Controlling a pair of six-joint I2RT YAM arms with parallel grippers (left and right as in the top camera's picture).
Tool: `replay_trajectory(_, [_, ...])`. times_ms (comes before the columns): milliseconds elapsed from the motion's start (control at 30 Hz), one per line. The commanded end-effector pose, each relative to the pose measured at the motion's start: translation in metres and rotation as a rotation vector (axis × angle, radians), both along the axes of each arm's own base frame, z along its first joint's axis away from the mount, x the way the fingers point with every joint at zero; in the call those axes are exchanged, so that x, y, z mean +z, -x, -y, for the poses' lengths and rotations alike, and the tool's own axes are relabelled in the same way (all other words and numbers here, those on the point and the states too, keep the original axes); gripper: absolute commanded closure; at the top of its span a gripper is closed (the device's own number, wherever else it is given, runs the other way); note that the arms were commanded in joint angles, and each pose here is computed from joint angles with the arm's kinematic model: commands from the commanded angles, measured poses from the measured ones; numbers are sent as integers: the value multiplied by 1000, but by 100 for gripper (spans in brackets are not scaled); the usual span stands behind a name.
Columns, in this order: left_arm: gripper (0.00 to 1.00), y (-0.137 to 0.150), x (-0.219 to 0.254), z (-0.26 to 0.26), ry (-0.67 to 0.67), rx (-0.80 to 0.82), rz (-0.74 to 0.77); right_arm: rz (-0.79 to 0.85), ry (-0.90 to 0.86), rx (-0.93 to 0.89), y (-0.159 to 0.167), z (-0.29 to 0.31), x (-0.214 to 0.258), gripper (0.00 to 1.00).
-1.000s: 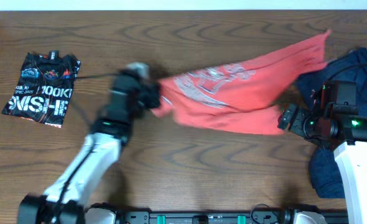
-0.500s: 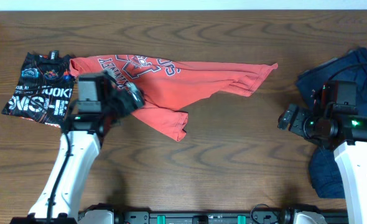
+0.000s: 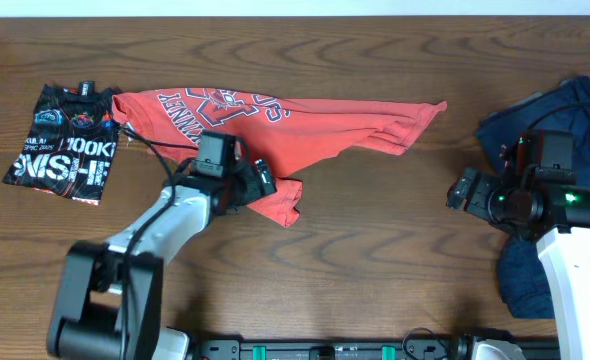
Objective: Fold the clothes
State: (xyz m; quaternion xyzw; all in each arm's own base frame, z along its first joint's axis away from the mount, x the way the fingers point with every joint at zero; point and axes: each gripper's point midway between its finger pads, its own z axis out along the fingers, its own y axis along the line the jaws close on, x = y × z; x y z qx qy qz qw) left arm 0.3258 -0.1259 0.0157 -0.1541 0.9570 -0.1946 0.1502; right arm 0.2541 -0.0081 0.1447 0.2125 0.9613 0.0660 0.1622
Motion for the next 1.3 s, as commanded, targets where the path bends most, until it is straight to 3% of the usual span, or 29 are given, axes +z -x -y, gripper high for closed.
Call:
replay_trajectory(0, [44,4,-10,2,-9,2,-27,10,14,-2,-2,4,4,1])
replay_trajectory(67, [86,4,-9,2,-9,2,-25,11,14,-2,-2,4,4,1])
replay_trajectory(100, [94,4,-8,2,-8,3,-23,11,14,-2,-2,4,4,1])
replay_trajectory(333, [94,27,23,-23,-26,56,-62,12,18,-3,-2,4,4,1])
replay_trajectory(567, [94,89,58,-119,-277,299,-159,26,19,-3,-6,5,6,1])
replay_trajectory(667, [94,91,69,-131,-261,386,-130,31,19,-3,-7,5,6,1])
replay_trajectory(700, [85,86,72,-127,-226,385,-105,33,19,-3,-8,5,6,1])
replay_trajectory(767, [33,72,78,-113,-145,356,-57,33,19,-4,-8,5,6,1])
replay_trajectory(833, [9,58,81,-98,-74,319,-16,32,19,-3,-8,5,6,1])
replay_trajectory(867, [1,50,82,-90,-45,297,6,32,19,-3,-8,5,6,1])
replay_trajectory(1033, [2,19,68,-62,-1,258,41,31,19,-3,-7,5,6,1])
replay_trajectory(1267, [2,3,13,-33,2,229,-48,30,18,-3,-7,4,6,1])
